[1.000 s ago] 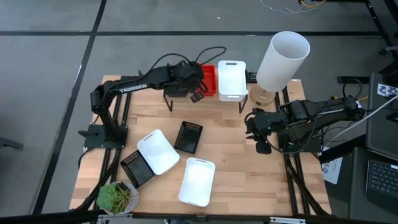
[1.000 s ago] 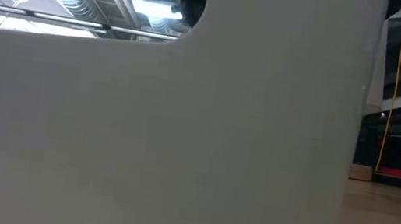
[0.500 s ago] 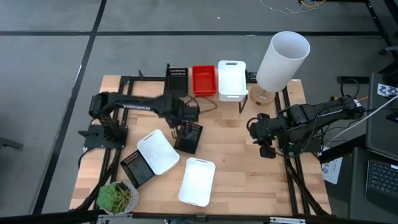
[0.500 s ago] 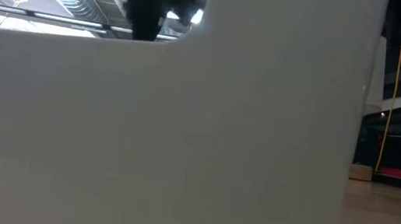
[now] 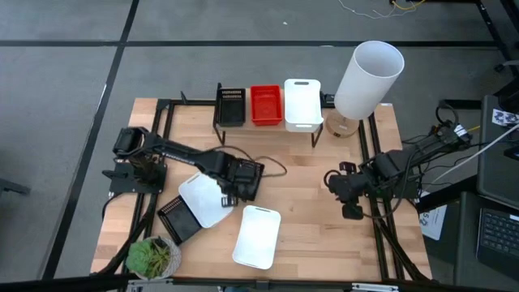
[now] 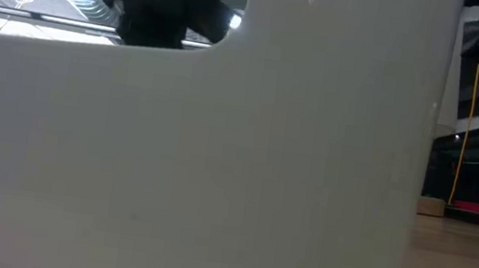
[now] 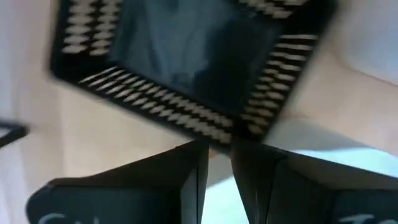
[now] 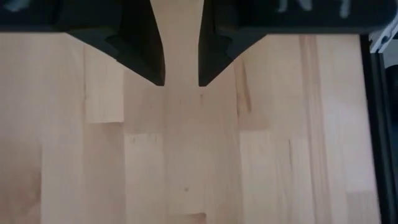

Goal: Stack baskets on shelf by color
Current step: Stack the top black bin on top of the black bin on the shelf

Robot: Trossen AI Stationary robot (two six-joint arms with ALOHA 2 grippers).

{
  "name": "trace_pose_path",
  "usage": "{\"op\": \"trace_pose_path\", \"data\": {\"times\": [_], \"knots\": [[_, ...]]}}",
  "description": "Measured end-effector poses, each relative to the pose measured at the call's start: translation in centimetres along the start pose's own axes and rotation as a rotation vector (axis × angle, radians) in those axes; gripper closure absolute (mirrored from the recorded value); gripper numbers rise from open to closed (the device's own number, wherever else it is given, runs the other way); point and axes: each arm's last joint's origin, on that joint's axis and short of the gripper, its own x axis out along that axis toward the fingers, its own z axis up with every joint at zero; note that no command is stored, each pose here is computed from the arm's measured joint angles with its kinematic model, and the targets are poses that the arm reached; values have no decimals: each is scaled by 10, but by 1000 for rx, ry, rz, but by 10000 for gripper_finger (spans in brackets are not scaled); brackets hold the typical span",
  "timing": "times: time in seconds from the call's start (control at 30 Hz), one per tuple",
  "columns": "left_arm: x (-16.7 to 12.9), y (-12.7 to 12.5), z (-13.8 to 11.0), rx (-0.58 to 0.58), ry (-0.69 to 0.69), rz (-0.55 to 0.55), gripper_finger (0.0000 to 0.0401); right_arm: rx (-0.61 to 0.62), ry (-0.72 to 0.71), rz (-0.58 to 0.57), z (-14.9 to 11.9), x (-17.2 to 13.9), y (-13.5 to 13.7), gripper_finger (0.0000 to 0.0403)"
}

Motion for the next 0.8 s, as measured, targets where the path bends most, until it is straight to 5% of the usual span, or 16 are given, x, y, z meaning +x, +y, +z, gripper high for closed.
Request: {"op": "trace_pose_path", "data": {"times": [0.27, 0.8], "knots": [[-1, -31, 7, 200, -163, 0, 337, -12, -6, 7, 0, 0, 2, 306], [9, -31, 12, 194, -136, -123, 307, -15, -2, 4, -1, 0, 2, 306]]}}
